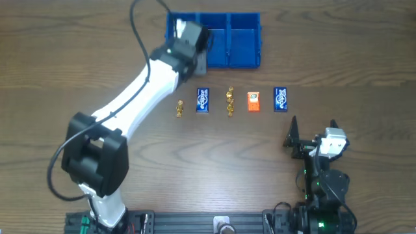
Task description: Sort Candies Into Trays
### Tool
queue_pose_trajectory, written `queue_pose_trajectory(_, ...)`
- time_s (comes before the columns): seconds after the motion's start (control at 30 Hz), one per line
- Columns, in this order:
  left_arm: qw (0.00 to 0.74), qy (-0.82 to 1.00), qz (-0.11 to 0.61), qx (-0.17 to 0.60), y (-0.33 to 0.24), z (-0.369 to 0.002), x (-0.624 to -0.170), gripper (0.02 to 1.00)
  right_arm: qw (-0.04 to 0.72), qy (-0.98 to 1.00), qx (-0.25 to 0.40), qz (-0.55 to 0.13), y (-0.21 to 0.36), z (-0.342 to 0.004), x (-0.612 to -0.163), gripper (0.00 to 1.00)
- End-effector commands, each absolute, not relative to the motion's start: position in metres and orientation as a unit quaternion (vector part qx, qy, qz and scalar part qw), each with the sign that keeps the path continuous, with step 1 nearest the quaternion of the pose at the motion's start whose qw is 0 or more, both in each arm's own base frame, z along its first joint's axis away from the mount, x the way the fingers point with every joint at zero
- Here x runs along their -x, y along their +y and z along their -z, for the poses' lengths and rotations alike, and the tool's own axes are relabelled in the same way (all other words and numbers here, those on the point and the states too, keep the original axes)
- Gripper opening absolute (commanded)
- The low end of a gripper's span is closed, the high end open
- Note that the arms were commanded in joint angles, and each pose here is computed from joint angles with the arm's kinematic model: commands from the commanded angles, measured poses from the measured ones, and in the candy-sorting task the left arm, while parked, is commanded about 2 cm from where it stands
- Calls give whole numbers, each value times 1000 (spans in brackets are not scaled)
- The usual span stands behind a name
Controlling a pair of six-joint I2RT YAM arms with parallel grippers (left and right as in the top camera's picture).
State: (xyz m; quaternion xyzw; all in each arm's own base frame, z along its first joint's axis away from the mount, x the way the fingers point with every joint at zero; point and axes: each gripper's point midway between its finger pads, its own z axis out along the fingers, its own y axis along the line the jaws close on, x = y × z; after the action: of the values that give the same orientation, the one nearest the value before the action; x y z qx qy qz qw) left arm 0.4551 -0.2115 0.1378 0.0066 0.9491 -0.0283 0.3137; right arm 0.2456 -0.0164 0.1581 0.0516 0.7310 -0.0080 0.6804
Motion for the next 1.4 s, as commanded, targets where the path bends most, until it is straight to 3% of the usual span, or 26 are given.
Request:
queue_pose_trajectory(0.03, 397, 918, 1, -3, -198, -206, -482, 261, 681, 731, -45, 10, -15, -158, -245, 1000)
queue_pose_trajectory(0.2, 411, 912, -11, 2, -188, -205, -495, 266, 681, 731, -45, 10, -15, -158, -245, 1000)
queue_pose_trajectory(0.6, 368, 930, -9, 10, -182, -144, -515, 290, 681, 731, -45, 10, -15, -158, -245, 1000)
queue_pose_trajectory(1.2, 352, 936, 11, 30, -180, -117, -525, 323, 681, 731, -45, 10, -15, -158, -245, 1000)
queue_pose_trajectory(1.23, 351, 936, 12, 29, -181, -116, -525, 349, 681, 731, -45, 10, -15, -158, -245, 1000)
queue_pose_trajectory(1.33, 351, 936, 12, 29, -181, -116, -525, 691, 681, 731, -45, 10, -15, -158, -245, 1000)
queue_pose_trajectory(1.37, 351, 936, 12, 29, -181, -116, -525, 917, 681, 731, -45, 10, -15, -158, -245, 1000)
queue_pose_trajectory(1.4, 352, 935, 13, 29, -181, -117, -526, 998, 681, 731, -45, 10, -15, -158, -245, 1000)
